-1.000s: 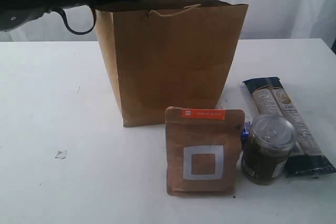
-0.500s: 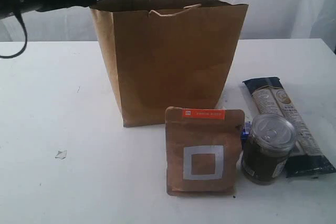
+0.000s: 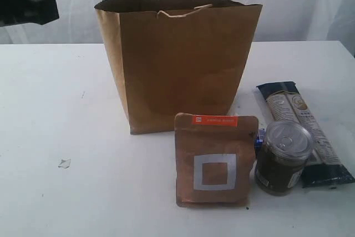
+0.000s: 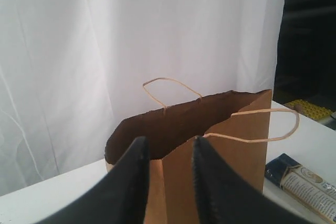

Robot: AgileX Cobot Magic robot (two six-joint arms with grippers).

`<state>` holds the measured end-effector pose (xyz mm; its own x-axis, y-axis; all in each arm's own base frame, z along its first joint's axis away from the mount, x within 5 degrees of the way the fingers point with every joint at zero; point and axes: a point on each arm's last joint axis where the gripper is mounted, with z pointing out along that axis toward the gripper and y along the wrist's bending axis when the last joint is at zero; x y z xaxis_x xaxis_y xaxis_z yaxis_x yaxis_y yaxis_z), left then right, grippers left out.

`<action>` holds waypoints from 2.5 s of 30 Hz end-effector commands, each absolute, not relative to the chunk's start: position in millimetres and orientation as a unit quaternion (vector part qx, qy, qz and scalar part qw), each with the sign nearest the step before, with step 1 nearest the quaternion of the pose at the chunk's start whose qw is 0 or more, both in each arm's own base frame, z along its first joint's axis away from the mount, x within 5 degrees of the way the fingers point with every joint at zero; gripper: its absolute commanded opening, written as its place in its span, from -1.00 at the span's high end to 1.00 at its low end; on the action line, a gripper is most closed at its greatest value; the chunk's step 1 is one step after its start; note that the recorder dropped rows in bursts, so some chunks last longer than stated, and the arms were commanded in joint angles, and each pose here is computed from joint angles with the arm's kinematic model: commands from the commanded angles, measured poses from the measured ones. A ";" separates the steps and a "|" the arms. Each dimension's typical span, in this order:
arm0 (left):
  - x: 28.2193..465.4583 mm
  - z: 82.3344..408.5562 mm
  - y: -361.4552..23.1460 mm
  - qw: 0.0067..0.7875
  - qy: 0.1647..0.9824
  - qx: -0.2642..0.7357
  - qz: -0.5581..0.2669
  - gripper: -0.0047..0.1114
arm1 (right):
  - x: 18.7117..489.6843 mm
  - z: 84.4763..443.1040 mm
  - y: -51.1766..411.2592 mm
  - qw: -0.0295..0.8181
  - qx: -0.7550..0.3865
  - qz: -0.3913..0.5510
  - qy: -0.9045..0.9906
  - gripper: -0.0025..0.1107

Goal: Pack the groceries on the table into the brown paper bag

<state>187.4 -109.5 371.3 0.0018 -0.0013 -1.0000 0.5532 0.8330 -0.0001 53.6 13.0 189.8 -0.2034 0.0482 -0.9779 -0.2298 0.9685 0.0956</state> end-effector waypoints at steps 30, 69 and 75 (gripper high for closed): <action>87.1 303.2 -45.7 0.670 0.701 0.129 -0.208 0.32 | 53.6 189.5 12.8 0.632 -0.049 0.117 0.764 0.96; 49.8 187.4 -27.4 0.647 0.720 0.208 -0.143 0.32 | 53.6 189.3 12.8 0.631 -0.049 0.117 0.765 0.96; 49.8 187.4 -27.4 0.647 0.720 0.208 -0.143 0.32 | 53.6 189.3 12.8 0.631 -0.049 0.117 0.765 0.96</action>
<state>50.2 -27.2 188.5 -0.0732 0.1235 -0.9896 0.4800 0.8742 0.0735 53.6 13.0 189.8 -0.2084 0.0695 -0.9756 -0.2253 0.9672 0.1170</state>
